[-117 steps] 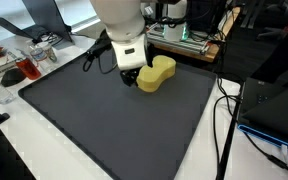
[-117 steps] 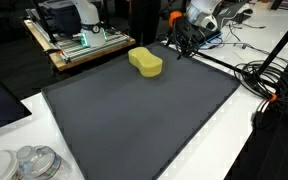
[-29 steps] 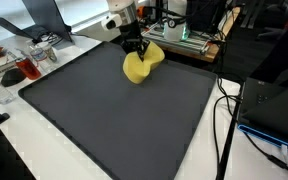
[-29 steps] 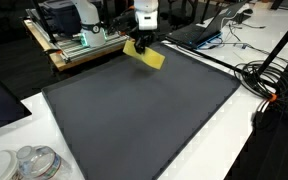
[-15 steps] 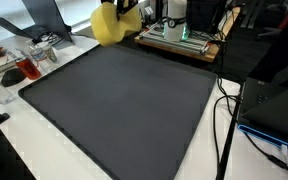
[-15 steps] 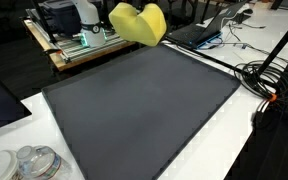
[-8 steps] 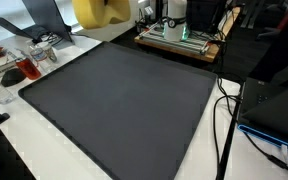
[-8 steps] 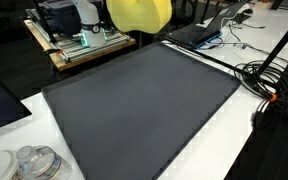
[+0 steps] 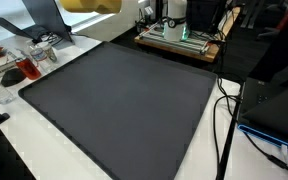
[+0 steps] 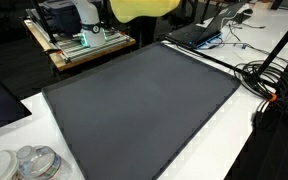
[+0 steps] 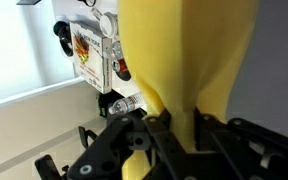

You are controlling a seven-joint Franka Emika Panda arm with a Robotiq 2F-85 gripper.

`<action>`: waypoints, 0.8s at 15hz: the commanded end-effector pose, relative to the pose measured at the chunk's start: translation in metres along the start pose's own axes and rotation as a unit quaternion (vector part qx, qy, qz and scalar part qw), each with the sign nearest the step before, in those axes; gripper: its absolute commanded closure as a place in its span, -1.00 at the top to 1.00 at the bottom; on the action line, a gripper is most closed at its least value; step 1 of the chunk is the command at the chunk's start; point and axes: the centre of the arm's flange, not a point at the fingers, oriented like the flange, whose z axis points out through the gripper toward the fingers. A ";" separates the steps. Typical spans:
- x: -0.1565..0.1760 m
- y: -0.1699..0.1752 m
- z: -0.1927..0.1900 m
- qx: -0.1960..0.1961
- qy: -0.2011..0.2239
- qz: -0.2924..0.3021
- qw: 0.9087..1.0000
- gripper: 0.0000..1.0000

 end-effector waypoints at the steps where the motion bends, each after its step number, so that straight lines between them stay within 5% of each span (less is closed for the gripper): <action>1: 0.002 0.002 -0.010 -0.024 0.011 0.016 1.000 -0.15; 9: 0.000 0.000 -0.008 -0.007 0.011 0.015 1.000 0.96; 12: 0.000 0.000 -0.006 0.010 0.008 0.012 1.000 1.00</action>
